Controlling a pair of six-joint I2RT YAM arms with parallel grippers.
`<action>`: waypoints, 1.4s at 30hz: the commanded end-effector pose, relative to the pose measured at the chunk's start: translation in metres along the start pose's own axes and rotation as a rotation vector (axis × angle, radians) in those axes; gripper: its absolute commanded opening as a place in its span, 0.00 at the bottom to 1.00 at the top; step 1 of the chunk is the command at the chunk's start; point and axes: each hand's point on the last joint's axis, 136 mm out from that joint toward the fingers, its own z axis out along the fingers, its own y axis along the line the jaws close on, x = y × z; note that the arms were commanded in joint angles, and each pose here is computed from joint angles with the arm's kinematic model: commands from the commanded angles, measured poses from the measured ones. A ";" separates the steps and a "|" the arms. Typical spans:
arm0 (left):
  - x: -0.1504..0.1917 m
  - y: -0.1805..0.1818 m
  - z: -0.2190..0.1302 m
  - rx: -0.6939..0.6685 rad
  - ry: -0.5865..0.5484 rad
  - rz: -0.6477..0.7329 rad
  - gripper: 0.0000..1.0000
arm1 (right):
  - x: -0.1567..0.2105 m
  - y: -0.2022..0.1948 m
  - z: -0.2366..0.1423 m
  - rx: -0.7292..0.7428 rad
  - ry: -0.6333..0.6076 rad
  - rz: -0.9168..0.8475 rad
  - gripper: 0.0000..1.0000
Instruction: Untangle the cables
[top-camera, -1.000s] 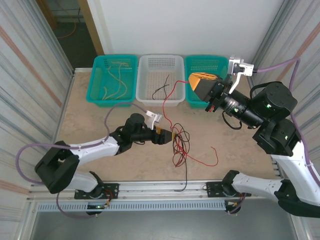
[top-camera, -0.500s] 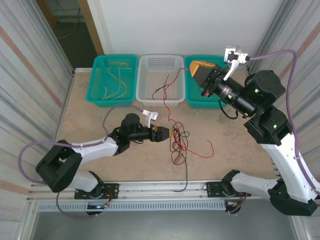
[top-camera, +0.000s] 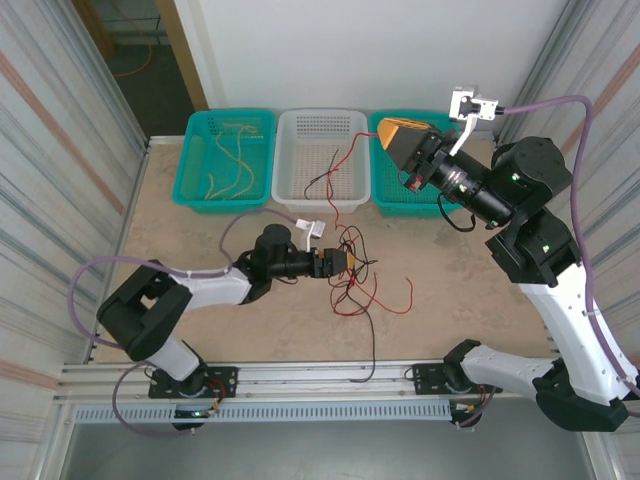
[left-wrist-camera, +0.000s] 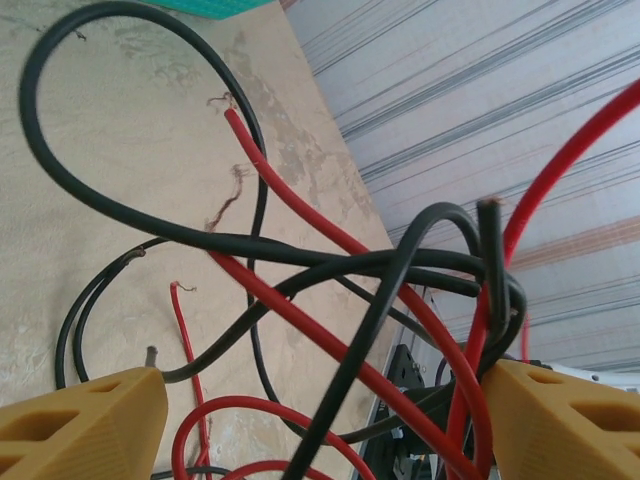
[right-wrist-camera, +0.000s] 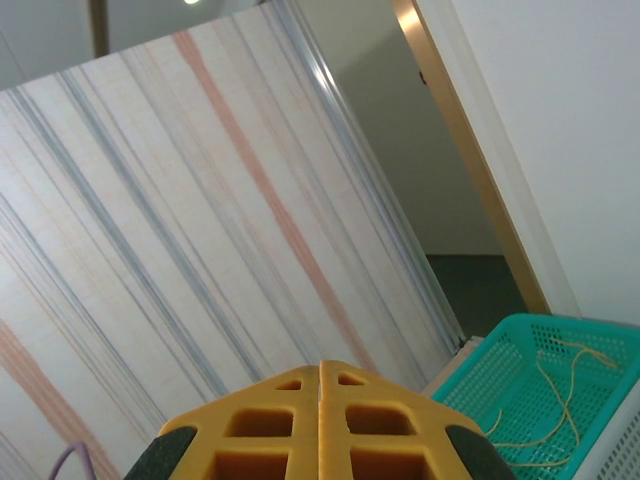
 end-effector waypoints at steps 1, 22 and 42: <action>-0.013 -0.020 0.005 0.082 -0.024 0.029 0.84 | -0.021 0.019 -0.006 -0.075 -0.063 0.001 0.00; 0.017 0.054 0.003 -0.267 0.043 -0.019 0.64 | -0.106 0.026 -0.009 -0.050 -0.254 -0.059 0.00; 0.041 0.102 -0.052 -0.475 0.069 -0.143 0.17 | -0.179 -0.010 -0.045 0.116 -0.432 -0.115 0.00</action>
